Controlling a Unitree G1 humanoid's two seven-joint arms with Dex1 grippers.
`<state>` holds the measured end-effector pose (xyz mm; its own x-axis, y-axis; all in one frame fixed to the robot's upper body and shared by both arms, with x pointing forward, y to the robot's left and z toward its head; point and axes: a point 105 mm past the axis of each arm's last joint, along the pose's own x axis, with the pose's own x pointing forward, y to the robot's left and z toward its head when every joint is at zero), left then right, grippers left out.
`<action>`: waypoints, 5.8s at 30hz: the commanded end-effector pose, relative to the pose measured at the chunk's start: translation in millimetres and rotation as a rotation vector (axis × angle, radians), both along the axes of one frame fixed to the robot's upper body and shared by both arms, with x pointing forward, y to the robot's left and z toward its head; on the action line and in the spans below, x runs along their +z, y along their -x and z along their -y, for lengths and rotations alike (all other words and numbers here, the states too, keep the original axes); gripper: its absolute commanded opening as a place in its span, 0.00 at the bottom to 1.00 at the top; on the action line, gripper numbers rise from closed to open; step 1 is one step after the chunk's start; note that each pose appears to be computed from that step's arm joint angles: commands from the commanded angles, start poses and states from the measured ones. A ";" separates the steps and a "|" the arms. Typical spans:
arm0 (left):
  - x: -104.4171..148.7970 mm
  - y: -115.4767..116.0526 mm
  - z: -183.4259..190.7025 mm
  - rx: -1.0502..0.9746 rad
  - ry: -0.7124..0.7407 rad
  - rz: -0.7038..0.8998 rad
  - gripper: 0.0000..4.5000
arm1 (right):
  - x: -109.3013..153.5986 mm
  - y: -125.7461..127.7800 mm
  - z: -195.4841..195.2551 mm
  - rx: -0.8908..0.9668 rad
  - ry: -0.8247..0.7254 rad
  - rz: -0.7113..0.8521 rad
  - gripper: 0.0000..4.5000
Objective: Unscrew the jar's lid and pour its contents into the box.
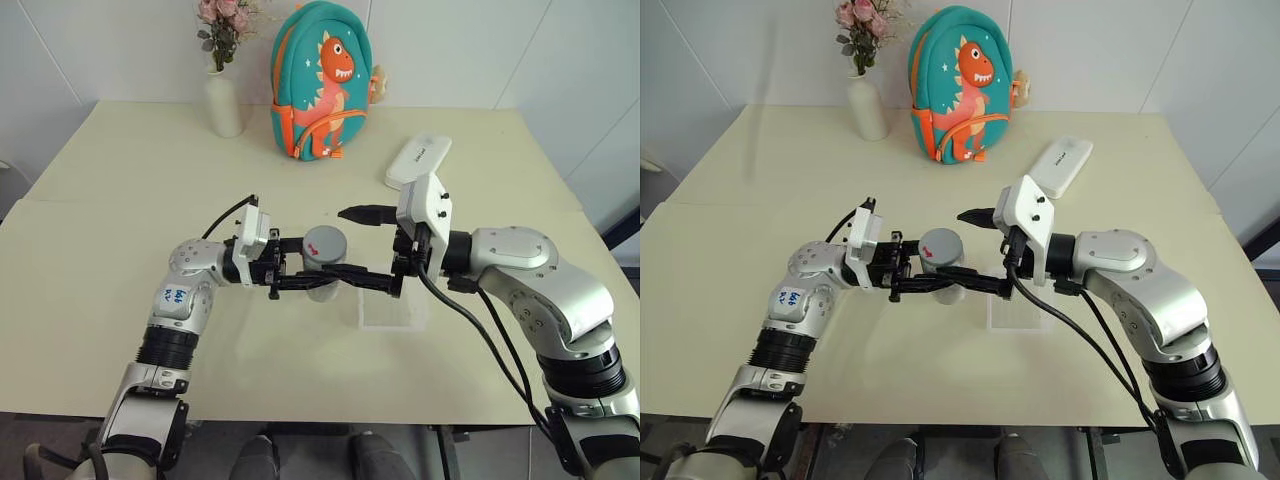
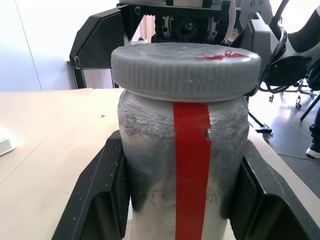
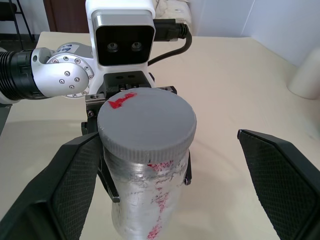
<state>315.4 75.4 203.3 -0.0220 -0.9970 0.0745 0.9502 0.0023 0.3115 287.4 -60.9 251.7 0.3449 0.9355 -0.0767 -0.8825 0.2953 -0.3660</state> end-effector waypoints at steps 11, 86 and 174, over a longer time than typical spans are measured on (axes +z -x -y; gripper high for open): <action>4.7 8.2 3.3 -0.047 0.003 0.045 0.45 | 7.4 18.6 1.2 0.058 -0.037 -0.018 0.99; -3.9 10.6 12.3 -0.064 0.013 0.000 0.45 | 49.7 9.6 -22.5 0.153 -0.152 0.087 0.57; 52.2 -16.9 -31.3 0.188 0.070 0.105 0.45 | -87.7 -14.3 193.8 -0.975 -0.192 -0.113 0.57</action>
